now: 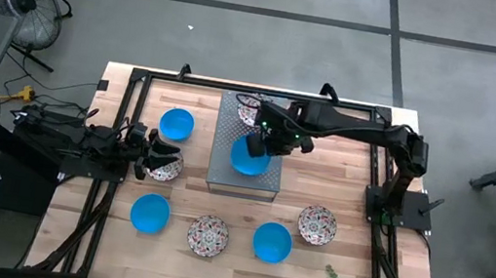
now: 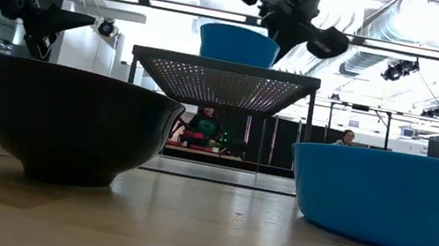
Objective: Pick & Place Mini bowls
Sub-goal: Put the blue bowl on the shelf
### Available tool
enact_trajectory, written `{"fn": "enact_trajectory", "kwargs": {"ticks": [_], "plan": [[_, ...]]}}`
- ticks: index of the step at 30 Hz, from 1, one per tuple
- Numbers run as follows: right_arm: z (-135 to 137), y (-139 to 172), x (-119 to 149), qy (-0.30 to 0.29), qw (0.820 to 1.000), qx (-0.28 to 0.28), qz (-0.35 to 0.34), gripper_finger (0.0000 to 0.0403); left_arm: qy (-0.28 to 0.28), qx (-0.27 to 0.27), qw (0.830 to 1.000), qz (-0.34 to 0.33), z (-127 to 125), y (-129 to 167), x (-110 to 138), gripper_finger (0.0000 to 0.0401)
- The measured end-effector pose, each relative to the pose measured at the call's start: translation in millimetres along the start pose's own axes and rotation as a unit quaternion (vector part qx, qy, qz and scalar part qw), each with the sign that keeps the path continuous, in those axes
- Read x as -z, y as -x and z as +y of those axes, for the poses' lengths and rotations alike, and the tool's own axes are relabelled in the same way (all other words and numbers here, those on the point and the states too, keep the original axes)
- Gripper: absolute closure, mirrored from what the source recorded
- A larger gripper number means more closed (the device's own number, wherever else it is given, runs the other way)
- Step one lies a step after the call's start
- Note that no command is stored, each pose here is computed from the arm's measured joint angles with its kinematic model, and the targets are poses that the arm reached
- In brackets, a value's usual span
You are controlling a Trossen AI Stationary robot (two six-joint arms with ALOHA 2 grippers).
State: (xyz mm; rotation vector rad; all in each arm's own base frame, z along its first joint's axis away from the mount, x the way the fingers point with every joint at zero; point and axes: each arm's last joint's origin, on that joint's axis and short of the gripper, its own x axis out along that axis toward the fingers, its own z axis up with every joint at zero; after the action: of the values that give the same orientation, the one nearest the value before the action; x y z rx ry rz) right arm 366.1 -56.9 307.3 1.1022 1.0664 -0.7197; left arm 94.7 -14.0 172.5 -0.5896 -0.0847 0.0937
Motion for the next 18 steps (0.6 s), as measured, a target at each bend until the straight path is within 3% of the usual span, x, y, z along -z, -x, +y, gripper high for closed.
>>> {"fn": "enact_trajectory", "kwargs": {"ticks": [18], "plan": [[-1.3, -0.8, -0.4, 0.011, 1.000, 0.008, -0.001, 0.0402, 0.000, 0.000, 1.000, 0.000, 0.0, 0.0, 0.0, 0.0211]]}}
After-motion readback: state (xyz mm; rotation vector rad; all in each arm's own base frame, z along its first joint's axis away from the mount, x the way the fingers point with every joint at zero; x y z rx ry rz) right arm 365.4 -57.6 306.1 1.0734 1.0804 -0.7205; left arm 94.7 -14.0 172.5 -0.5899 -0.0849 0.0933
